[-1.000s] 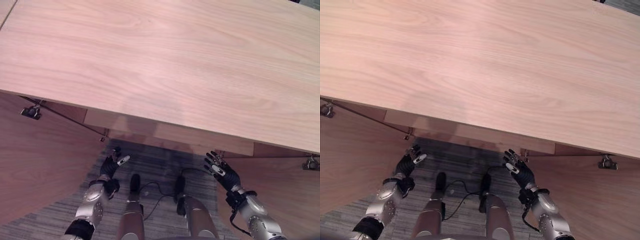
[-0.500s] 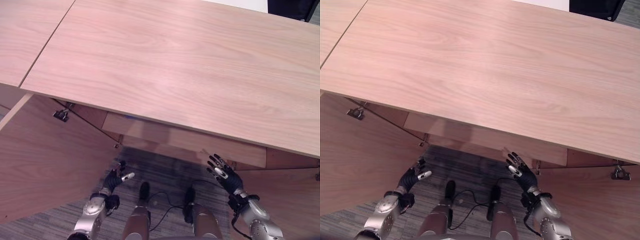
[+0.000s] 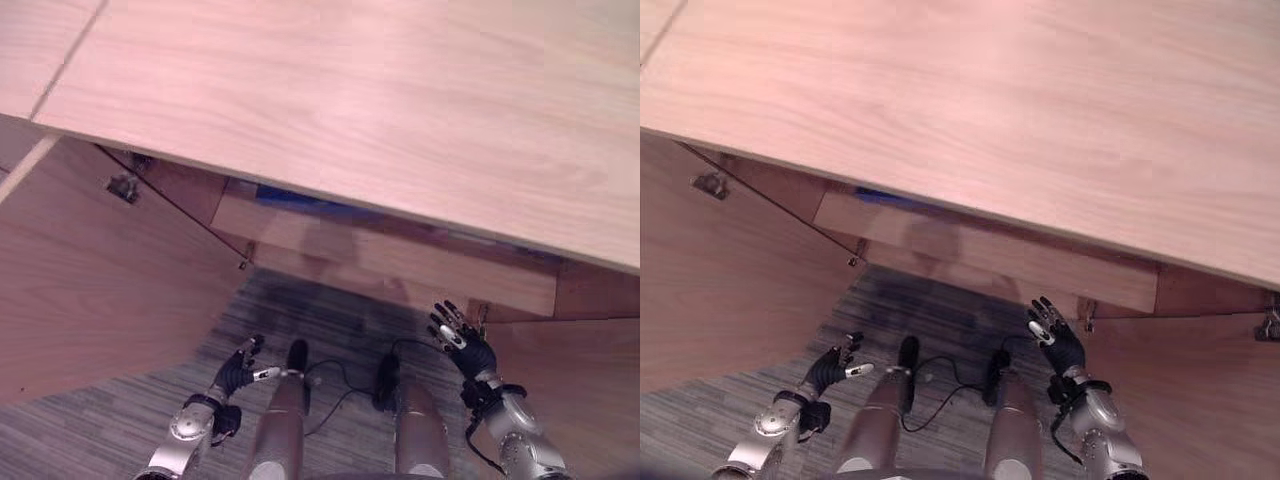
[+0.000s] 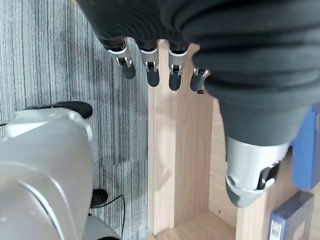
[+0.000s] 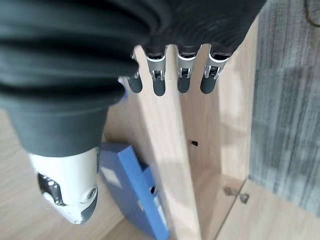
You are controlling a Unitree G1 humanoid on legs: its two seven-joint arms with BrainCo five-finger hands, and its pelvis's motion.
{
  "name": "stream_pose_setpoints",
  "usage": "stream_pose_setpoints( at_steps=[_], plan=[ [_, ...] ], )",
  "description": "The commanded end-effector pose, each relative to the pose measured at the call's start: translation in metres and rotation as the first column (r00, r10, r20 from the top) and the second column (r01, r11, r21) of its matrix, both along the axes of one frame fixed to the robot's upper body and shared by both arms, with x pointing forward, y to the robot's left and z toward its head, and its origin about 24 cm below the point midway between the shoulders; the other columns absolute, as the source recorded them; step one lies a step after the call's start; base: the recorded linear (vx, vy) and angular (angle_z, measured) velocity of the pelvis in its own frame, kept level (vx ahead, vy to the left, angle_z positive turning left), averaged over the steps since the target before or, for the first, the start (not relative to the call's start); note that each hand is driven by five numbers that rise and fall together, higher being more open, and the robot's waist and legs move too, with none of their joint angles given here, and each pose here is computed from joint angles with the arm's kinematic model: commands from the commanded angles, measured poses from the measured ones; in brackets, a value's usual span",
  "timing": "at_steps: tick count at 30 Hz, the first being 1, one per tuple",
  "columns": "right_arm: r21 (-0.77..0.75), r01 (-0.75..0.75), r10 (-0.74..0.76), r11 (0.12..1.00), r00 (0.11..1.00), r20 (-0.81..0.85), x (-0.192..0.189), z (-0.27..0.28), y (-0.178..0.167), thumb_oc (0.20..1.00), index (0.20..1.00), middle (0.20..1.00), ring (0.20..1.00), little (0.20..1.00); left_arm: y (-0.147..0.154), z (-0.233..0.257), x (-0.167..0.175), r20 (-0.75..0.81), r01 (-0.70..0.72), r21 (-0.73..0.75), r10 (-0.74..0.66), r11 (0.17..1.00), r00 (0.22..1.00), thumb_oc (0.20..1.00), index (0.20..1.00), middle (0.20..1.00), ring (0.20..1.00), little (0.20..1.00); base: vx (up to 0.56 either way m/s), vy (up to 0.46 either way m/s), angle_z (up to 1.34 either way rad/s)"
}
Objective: Put the empty folder in the office cabinet
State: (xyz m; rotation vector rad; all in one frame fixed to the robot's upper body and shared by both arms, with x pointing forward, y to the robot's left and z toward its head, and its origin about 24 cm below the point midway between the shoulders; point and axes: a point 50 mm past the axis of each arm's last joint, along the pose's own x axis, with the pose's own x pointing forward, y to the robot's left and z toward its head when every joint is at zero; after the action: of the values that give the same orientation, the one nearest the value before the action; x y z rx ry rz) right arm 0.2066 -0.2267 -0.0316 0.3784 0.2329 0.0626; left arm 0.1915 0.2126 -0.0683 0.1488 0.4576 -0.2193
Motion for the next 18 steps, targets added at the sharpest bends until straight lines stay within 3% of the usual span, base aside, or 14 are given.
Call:
stream_pose_setpoints(
  at_steps=[1, 5, 18],
  plan=[
    [0.018, 0.041, -0.043, 0.999, 0.992, 0.118, 0.003, 0.02, -0.004, 1.0, 1.0, 1.0, 1.0, 1.0, -0.004, 0.018, 0.007, 0.103, -0.003, -0.081, 0.011, 0.997, 0.995, 1.0, 1.0, 1.0, 1.0, 1.0, -0.04, 0.012, -0.05],
    [0.017, 0.055, -0.056, 0.998, 0.99, 0.131, 0.007, 0.022, -0.003, 1.0, 1.0, 1.0, 1.0, 1.0, -0.013, 0.034, 0.016, 0.172, 0.013, -0.16, 0.014, 0.987, 0.985, 1.0, 1.0, 1.0, 1.0, 1.0, -0.06, 0.023, -0.08],
    [0.042, 0.039, -0.047, 0.998, 0.974, 0.221, 0.028, 0.042, 0.008, 1.0, 1.0, 1.0, 1.0, 1.0, -0.027, 0.053, 0.035, 0.255, 0.022, -0.202, 0.031, 0.979, 0.966, 1.0, 1.0, 1.0, 1.0, 1.0, 0.0, 0.004, -0.08]
  ],
)
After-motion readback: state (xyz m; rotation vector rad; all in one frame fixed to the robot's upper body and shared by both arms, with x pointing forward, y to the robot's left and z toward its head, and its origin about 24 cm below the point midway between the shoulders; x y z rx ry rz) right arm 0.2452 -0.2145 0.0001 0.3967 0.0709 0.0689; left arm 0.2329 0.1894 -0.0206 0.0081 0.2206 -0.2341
